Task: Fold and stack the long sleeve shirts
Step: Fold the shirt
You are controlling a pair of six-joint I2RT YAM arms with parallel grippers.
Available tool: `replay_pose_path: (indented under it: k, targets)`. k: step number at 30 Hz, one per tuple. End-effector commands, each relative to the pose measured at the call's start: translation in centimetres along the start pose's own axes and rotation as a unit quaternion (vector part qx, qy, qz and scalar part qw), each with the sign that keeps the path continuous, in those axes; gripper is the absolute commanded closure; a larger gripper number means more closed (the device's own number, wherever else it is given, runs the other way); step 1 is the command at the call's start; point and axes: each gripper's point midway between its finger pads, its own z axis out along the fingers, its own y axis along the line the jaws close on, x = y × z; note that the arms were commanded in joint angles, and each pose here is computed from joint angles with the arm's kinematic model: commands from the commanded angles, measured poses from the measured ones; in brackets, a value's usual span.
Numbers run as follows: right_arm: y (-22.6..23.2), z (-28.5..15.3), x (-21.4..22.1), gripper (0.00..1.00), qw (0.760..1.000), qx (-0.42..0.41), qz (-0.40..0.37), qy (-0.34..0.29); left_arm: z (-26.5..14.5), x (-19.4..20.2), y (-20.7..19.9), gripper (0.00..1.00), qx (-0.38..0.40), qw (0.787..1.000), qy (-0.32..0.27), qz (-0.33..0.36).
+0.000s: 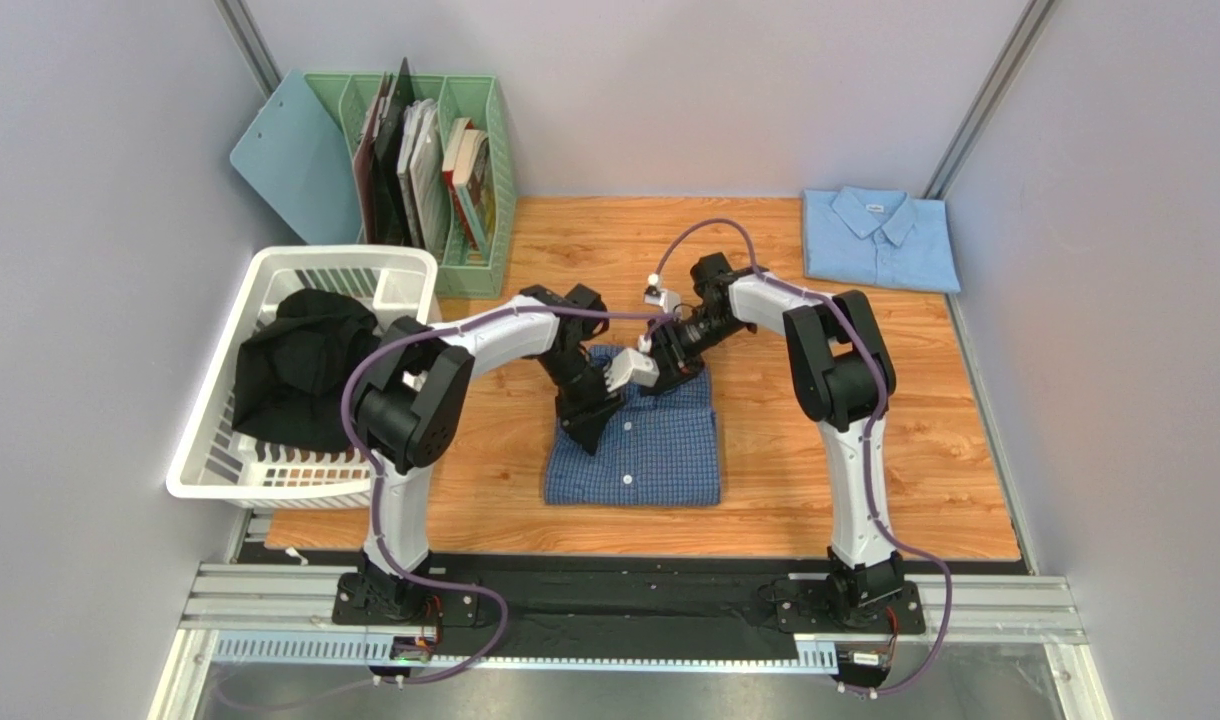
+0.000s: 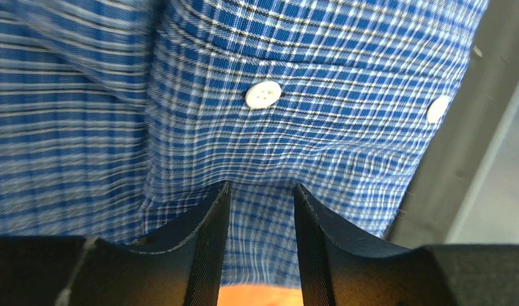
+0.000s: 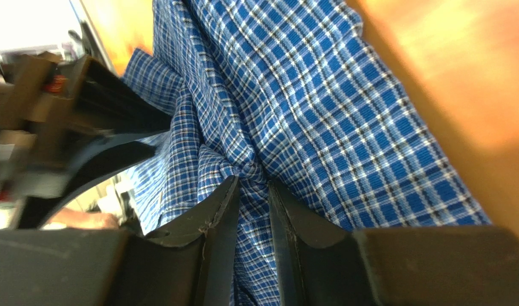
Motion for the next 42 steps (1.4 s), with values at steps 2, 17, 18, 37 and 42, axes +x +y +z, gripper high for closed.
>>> replay_pose_path:
  k: [2, 17, 18, 37, 42]
  targets:
    - [1.8, 0.9, 3.6, 0.68, 0.999, 0.005, -0.028, 0.031, -1.5, 0.0, -4.8, 0.53, 0.028, 0.999, -0.025, -0.003]
    - [5.9, -1.8, -1.7, 0.66, 0.998, -0.019, -0.049, -0.019, -3.1, -4.6, -3.4, 0.31, -0.013, 0.987, -0.109, 0.115]
    - [5.3, -1.6, -2.0, 0.66, 0.999, -0.012, -0.044, -0.019, -2.7, -4.7, -3.1, 0.31, -0.009, 0.988, -0.106, 0.113]
    - [0.6, 1.6, -0.3, 0.72, 1.0, 0.001, -0.011, 0.023, 1.2, -3.9, -3.1, 0.35, 0.037, 0.995, -0.032, 0.086]
    - [0.5, 1.6, 0.0, 0.73, 1.0, 0.004, -0.015, 0.025, 0.7, -3.6, -4.1, 0.67, 0.046, 0.995, -0.025, 0.088]
